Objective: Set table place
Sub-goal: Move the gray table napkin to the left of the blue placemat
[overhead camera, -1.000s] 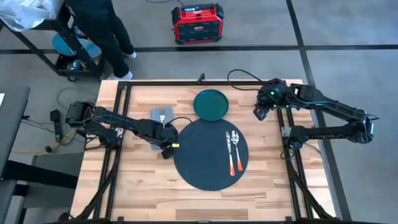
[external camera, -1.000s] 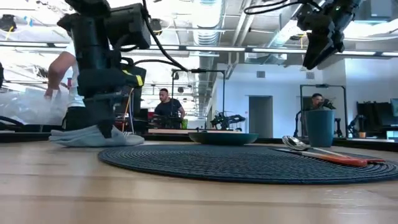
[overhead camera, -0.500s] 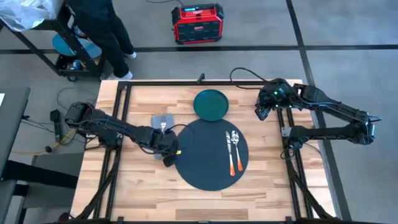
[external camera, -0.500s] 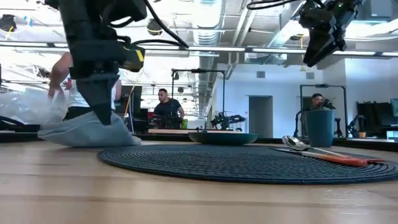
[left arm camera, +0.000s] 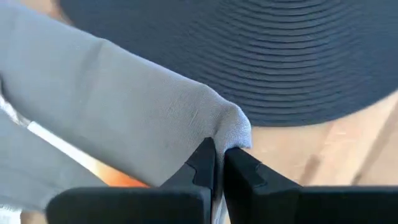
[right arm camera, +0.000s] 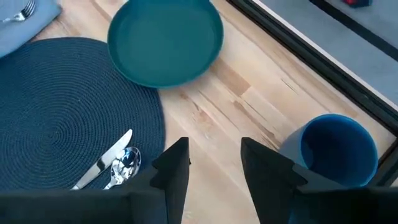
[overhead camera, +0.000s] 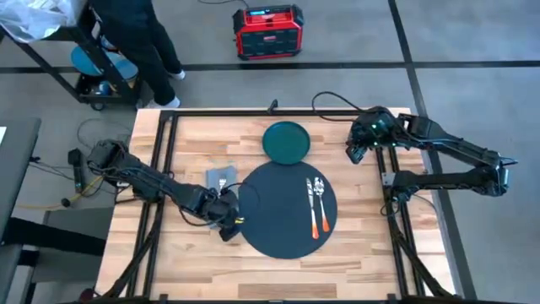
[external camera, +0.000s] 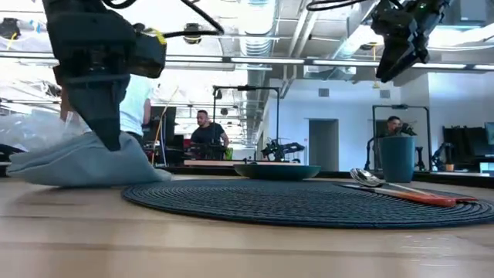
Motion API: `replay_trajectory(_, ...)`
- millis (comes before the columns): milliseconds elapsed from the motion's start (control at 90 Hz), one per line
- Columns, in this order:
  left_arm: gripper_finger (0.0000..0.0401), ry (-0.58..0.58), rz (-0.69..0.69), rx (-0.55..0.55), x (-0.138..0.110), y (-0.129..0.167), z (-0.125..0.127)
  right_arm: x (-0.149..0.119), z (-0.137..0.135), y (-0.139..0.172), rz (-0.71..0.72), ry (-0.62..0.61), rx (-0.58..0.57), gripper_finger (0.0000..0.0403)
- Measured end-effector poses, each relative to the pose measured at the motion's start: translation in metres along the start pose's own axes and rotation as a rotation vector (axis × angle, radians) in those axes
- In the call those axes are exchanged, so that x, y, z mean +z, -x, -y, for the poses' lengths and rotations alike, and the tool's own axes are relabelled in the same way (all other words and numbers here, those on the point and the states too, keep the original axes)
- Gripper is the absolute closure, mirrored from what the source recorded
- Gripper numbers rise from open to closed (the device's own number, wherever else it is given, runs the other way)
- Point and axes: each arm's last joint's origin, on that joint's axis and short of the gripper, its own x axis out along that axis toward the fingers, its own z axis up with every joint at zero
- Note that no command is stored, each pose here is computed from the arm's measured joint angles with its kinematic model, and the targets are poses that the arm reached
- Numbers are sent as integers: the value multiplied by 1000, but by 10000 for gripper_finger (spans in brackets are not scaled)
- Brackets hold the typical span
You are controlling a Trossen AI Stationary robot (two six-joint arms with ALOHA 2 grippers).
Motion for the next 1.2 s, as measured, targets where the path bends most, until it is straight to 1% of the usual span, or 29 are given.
replay_trajectory(156, 401, -4, -16, -67, -6, -14, 16, 0, 0, 0, -5, 0, 10, 271)
replay_trajectory(333, 401, -46, -62, -51, -12, -19, 28, 0, -1, 0, -9, 1, 23, 271)
replay_trajectory(667, 399, -36, -75, -55, -22, -16, 33, 0, -1, 0, -8, 7, 23, 271)
replay_trajectory(733, 390, -34, -79, -56, -23, -16, 33, 0, -1, 0, -8, 9, 23, 270)
replay_trajectory(878, 355, -10, -76, -66, -22, -16, 34, 0, -1, 0, -8, 12, 23, 263)
replay_trajectory(1067, 312, 10, -59, -95, -19, -16, 36, -1, -1, 0, -14, 33, 45, 246)
replay_trajectory(1200, 290, 40, -62, -102, -19, -15, 37, -1, -2, 0, -16, 50, 59, 233)
